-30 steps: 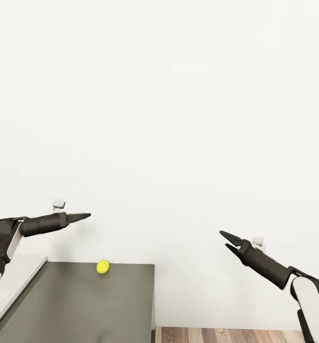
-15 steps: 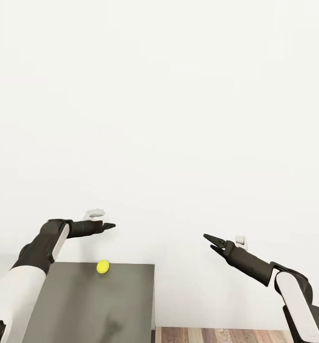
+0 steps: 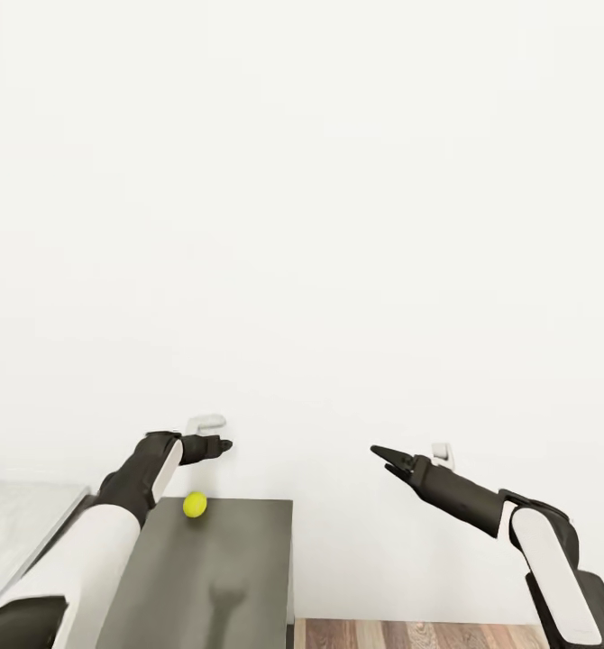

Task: Put all the toys in the child's room - the three board games (two on the bed and one on the table), the two jigsaw puzzles on the table, and the tennis ball on the table - inside the toy box on the table in the child's room.

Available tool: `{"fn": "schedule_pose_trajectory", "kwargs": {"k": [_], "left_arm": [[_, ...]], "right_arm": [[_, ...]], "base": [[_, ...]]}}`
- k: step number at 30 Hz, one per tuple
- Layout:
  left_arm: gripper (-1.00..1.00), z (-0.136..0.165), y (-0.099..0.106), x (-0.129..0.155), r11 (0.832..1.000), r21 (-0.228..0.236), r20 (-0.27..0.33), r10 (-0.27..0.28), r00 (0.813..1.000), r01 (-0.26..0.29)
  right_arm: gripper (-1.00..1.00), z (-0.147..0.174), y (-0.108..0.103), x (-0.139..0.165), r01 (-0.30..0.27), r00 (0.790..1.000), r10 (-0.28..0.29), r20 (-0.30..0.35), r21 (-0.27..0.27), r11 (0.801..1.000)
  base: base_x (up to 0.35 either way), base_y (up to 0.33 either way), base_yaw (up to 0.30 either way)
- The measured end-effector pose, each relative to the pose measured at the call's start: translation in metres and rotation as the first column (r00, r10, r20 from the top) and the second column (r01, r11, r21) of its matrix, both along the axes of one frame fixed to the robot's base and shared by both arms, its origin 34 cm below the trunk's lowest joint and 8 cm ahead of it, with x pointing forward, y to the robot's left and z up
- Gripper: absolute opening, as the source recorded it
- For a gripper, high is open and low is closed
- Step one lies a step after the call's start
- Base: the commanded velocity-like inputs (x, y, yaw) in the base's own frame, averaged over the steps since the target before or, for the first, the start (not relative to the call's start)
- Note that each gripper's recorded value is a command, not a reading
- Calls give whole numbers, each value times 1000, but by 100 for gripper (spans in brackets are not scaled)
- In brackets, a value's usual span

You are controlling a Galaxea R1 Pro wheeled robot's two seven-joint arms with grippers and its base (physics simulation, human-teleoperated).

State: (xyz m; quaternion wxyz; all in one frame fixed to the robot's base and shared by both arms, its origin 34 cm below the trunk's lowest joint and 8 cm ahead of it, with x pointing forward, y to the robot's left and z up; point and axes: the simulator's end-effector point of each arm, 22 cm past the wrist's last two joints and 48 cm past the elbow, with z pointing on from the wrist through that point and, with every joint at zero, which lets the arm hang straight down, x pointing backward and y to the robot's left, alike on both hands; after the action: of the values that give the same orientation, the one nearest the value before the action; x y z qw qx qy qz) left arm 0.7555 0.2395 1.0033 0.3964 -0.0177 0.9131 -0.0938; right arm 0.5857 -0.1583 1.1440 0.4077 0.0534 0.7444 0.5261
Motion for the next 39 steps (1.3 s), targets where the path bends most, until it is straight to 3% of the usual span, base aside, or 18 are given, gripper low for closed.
{"fn": "schedule_pose_trajectory", "kwargs": {"k": [9,21,33,39], "left_arm": [[100,-8,2,-2,999,22,-11,24,1000,-23],[100,-9,3,1,999,28,11,30,999,-30],[100,-27,20,0,992,92,0,87,996,-86],[100,-33,22,0,991,99,-9,94,996,-92]], "right_arm": [[100,-16,-2,5,25,999,-29,-41,-82,996],[100,-20,-9,7,49,998,-53,-43,-89,995],[100,-25,-9,9,50,997,-55,-54,-87,995],[100,-31,-8,10,48,996,-54,-66,-88,995]], "base": [[0,0,0],[0,0,0],[0,0,0],[0,0,0]]}}
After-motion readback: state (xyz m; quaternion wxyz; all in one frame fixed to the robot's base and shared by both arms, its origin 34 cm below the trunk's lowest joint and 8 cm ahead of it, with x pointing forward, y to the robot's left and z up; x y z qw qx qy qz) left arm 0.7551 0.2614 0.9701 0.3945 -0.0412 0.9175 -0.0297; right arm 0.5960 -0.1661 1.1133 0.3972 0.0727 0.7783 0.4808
